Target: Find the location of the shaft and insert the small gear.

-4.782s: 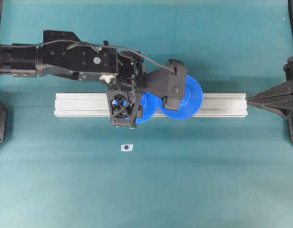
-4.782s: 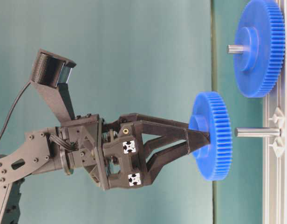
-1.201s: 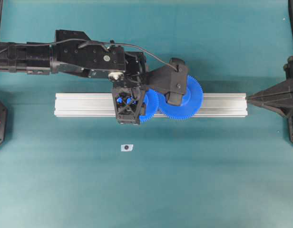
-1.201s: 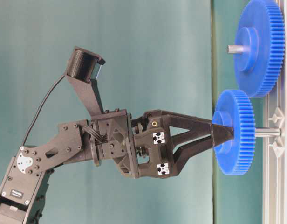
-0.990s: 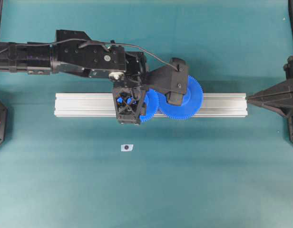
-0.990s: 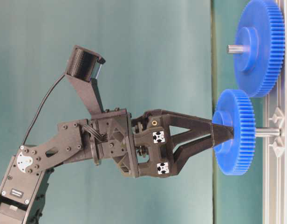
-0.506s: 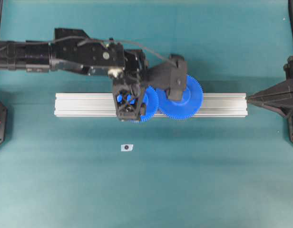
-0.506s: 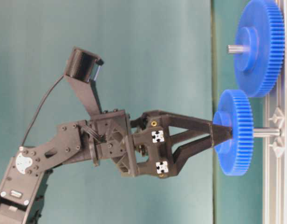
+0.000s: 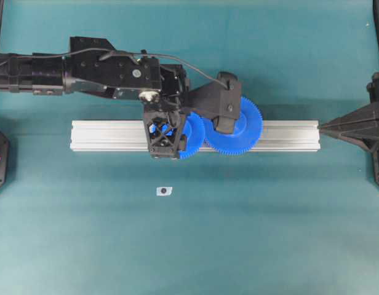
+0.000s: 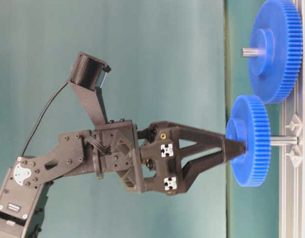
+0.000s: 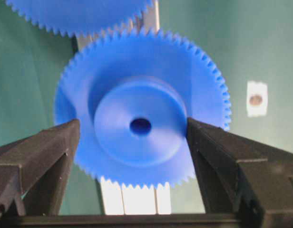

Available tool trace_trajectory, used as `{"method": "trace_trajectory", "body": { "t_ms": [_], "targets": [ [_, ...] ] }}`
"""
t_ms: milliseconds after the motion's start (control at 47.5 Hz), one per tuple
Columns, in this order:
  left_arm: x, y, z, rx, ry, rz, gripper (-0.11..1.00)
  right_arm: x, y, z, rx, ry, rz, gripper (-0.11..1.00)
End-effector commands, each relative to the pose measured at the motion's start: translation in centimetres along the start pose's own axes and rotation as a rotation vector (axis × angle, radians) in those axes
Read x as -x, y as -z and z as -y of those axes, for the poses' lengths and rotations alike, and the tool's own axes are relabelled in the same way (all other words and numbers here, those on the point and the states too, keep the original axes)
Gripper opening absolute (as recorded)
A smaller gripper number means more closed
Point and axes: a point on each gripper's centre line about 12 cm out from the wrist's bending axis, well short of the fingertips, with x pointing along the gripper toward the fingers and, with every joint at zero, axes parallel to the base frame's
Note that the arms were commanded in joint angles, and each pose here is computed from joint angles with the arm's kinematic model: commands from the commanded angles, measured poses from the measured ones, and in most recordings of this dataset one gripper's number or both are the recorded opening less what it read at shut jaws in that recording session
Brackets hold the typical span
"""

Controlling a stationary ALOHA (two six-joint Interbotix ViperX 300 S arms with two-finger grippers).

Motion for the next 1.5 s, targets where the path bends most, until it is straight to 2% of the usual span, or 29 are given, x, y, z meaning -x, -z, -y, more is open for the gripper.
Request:
{"method": "trace_trajectory", "body": {
  "t_ms": [0, 211, 1475],
  "targets": [
    [2.8, -0.9, 0.4, -0.011, -0.016, 0.068, 0.83, -0.1, -0.7, -0.1, -0.009, 0.0, 0.015, -0.03],
    [3.8, -1.1, 0.5, 0.014, -0.016, 0.088, 0.83, -0.1, -0.7, -0.1, -0.009, 0.0, 0.015, -0.03],
    [4.6, -1.6, 0.4, 0.013, -0.022, 0.113, 0.83, -0.1, -0.5, 0.0, -0.009, 0.002, 0.011, -0.03]
  ]
}}
